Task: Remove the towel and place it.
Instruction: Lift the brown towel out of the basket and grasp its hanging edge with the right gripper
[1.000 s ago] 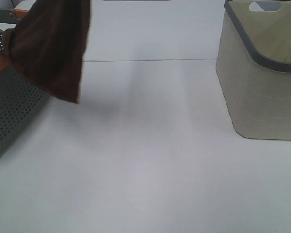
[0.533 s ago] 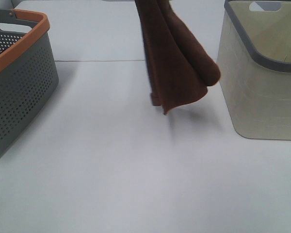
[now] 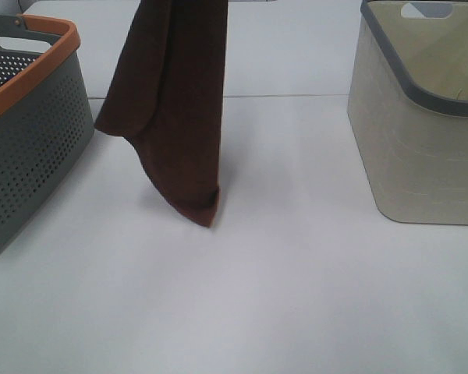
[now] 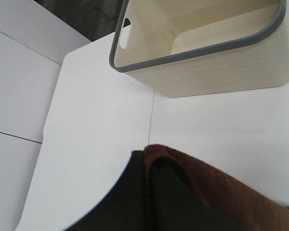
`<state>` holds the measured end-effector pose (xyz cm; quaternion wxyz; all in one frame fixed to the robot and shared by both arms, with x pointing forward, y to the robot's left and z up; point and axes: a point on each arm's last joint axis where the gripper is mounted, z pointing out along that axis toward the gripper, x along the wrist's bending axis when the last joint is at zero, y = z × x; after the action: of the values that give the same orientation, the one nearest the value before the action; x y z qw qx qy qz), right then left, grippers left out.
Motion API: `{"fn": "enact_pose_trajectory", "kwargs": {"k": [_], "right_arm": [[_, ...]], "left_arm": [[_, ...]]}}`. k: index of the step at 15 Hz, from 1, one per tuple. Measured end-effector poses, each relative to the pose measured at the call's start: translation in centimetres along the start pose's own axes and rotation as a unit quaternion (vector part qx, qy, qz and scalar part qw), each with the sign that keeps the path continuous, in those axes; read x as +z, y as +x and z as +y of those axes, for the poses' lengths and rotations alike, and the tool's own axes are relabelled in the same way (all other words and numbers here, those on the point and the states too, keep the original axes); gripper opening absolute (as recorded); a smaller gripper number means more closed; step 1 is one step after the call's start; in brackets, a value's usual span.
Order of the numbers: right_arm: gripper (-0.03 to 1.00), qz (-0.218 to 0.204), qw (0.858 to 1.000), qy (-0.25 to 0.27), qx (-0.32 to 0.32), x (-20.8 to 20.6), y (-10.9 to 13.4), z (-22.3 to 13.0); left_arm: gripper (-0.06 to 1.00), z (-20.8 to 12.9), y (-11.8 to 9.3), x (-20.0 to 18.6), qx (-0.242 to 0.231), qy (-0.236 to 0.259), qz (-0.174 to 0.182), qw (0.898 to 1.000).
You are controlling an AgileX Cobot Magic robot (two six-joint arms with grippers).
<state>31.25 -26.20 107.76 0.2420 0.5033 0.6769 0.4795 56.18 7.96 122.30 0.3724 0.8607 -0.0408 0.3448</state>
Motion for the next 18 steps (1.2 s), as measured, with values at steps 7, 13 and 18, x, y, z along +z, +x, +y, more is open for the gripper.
{"fn": "enact_pose_trajectory", "kwargs": {"k": [7, 13, 18], "right_arm": [[0.60, 0.083, 0.996, -0.019, -0.021, 4.8, -1.3, 3.4], [0.60, 0.128, 0.990, -0.052, -0.036, 11.4, -4.1, 4.0], [0.60, 0.173, 0.982, -0.030, -0.066, 16.3, -5.6, 2.5]], "left_arm": [[0.00, 0.0, -0.1, 0.0, 0.001, 0.002, -0.008, 1.000], [0.00, 0.4, 0.6, 0.0, -0.006, -0.020, 0.030, 0.999], [0.00, 0.4, 0.6, 0.0, 0.015, -0.020, 0.031, 0.999]]}}
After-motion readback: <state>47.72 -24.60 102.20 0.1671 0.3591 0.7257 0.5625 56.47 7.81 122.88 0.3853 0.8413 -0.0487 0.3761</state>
